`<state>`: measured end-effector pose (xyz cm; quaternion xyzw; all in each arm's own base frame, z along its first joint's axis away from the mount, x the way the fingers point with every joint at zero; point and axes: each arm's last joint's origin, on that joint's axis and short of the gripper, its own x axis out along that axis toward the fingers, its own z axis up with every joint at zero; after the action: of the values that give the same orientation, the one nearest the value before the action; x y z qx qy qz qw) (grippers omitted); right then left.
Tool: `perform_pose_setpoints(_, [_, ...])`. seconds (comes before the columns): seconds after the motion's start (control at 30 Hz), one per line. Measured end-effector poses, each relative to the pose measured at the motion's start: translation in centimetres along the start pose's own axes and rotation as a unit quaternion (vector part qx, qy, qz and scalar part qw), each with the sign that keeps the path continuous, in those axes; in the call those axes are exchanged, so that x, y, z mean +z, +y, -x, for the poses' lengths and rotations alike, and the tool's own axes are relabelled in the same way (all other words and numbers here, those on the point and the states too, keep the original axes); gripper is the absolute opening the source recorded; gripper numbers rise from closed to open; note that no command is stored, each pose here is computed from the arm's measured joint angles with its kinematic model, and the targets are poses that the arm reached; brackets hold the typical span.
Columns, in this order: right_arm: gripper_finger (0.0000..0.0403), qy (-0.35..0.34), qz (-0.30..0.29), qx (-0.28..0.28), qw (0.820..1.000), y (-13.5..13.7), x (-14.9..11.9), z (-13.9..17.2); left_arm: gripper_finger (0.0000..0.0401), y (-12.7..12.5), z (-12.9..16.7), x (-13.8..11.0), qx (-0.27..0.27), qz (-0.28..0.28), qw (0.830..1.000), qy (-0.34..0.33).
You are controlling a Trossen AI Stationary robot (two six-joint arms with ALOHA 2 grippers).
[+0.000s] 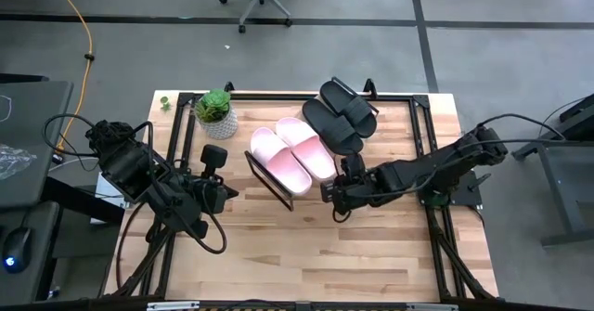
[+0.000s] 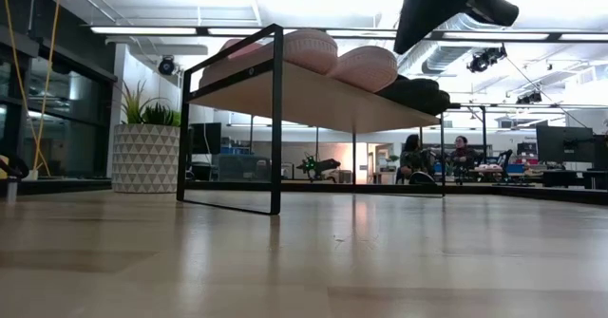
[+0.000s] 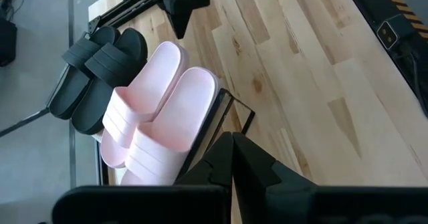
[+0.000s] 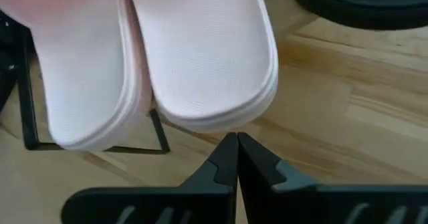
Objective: Pick and place slides into the shelf
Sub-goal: Put the pink slide on the shelf
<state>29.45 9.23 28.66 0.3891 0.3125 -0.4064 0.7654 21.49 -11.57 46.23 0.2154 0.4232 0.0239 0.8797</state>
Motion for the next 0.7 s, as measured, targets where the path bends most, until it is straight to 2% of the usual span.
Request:
perform_pose_setpoints(0.4, [0.0000,-0.010,0.000,-0.010,1.000,0.6,1.1,-2.4,0.0001,0.0,0.0,0.0,-0.001,-0.001,1.000,0.000])
perform_pose_setpoints(0.7, [0.0000,-0.018,0.003,-0.005,1.000,0.8,0.7,-2.2,0.0001,0.0,0.0,0.0,-0.004,-0.001,1.000,0.000])
